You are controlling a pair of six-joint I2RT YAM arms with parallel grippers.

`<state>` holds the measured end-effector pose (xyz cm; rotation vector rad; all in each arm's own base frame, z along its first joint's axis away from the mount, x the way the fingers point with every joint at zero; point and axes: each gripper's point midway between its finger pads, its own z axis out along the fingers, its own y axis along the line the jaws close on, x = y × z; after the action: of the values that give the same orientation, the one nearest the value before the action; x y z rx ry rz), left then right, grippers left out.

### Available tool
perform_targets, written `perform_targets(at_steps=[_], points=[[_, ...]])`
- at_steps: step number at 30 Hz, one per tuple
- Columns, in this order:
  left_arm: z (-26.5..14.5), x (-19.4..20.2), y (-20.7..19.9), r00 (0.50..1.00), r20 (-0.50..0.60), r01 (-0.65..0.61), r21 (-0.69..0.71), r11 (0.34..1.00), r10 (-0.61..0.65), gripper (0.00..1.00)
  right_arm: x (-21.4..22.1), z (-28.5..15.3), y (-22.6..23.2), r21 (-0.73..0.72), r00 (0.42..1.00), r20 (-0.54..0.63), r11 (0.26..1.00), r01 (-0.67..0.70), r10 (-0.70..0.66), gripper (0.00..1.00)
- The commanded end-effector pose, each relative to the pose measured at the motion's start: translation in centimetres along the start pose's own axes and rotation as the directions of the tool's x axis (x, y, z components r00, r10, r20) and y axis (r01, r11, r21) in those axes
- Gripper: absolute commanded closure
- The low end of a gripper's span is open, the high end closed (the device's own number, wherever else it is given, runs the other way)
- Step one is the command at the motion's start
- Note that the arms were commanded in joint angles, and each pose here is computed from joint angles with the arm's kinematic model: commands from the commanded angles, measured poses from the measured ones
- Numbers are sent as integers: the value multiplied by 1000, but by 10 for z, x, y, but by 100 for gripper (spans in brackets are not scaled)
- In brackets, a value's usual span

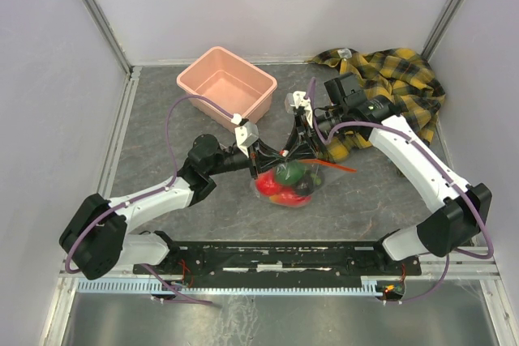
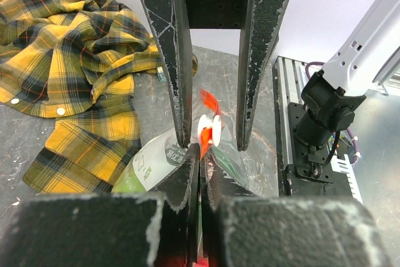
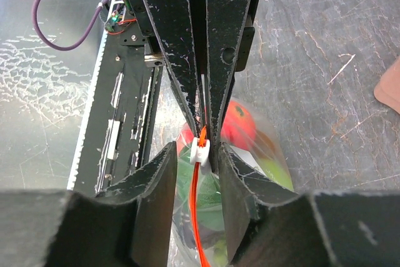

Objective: Open the zip-top bag and remove the fake food
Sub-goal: Unzip the zipper food storage bag at the center of the board.

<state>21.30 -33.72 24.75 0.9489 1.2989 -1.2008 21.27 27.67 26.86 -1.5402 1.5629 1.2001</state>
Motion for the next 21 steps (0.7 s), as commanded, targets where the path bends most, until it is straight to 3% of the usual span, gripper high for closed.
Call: perform_targets(at_steps=[1,21], points=[[2,-26,-9,995,60,-88,35,996,85,97,-14,-6,12,-13,999,41,999,32,-32,60],[3,-26,-10,995,60,-84,38,996,81,97,-9,-7,16,-12,999,33,1000,25,-24,71]])
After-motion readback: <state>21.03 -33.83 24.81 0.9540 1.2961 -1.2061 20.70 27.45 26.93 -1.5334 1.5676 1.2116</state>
